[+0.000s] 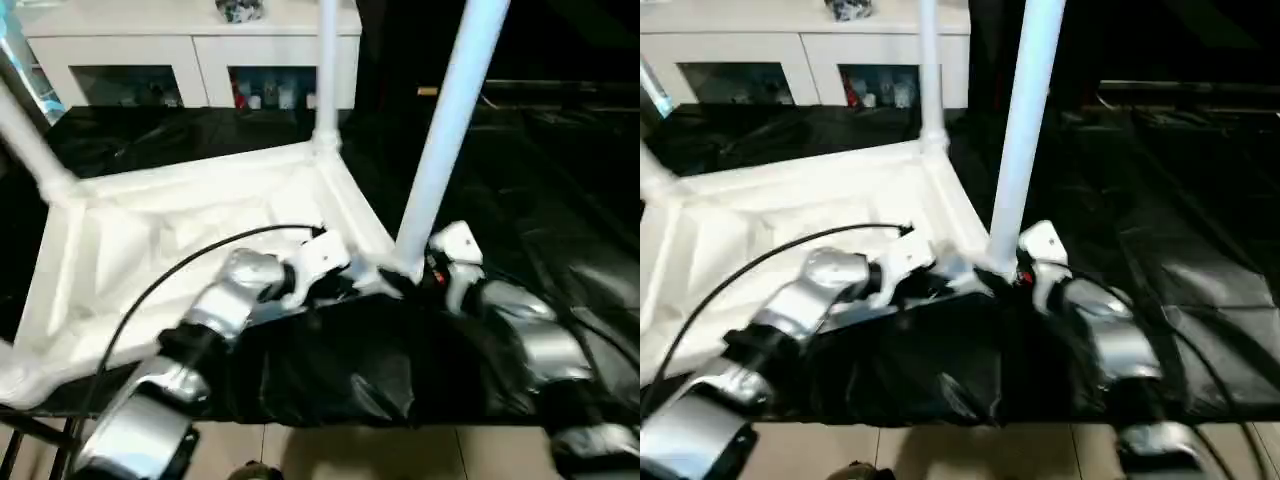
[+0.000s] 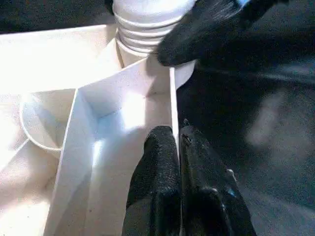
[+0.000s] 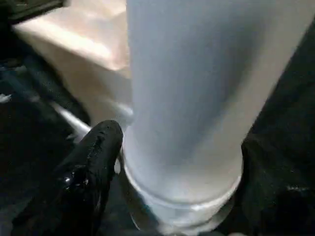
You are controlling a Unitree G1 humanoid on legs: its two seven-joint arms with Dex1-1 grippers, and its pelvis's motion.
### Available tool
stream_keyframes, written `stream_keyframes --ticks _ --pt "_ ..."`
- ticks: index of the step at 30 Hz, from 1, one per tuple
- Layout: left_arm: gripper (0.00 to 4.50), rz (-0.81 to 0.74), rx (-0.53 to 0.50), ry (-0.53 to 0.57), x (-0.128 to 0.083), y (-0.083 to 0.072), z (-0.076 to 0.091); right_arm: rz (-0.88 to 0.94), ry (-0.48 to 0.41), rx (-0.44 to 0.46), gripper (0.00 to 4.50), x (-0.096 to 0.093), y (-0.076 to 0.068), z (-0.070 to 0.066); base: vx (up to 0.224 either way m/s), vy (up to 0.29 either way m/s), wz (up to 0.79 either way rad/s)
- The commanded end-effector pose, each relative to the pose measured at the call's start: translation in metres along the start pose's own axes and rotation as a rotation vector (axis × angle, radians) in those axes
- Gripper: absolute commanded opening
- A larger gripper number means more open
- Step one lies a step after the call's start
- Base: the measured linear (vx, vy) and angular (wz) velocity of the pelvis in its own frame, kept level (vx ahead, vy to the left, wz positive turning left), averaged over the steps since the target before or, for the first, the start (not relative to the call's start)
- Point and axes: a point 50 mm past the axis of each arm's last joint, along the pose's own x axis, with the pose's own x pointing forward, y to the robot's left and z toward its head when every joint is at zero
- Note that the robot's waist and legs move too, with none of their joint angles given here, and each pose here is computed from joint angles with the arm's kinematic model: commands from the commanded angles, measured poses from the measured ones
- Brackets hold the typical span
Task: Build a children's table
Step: Rotate leg to tighten
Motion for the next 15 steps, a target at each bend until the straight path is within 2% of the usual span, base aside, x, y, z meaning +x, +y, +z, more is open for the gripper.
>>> stream_keyframes --ticks 1,2,6,10,11,15 --pt "0.0 -0.073 0.072 -0.083 0.006 -0.006 0.019 0.208 -0.03 -0.035 3.49 0.01 0.023 0.009 0.0 0.0 0.0" --pt "0.0 -0.108 0.074 -0.078 0.0 -0.006 0.016 0.29 -0.009 -0.039 3.49 0.005 0.027 0.009 0.0 0.0 0.0" --pt "0.0 -0.166 0.087 -0.066 -0.008 -0.007 0.012 0.411 0.031 -0.045 3.49 -0.002 0.034 0.006 0.0 0.0 0.0" --pt "0.0 -0.2 0.104 -0.038 -0.015 -0.006 0.009 0.511 0.081 -0.051 3.18 -0.005 0.041 0.004 0.0 0.0 0.0" --pt "0.0 -0.204 0.107 -0.032 -0.017 -0.005 0.009 0.527 0.094 -0.061 2.92 -0.005 0.042 0.003 0.0 0.0 0.0" --pt "0.0 -0.212 0.11 -0.024 -0.02 -0.004 0.008 0.55 0.106 -0.054 2.78 -0.005 0.045 0.003 0.0 0.0 0.0"
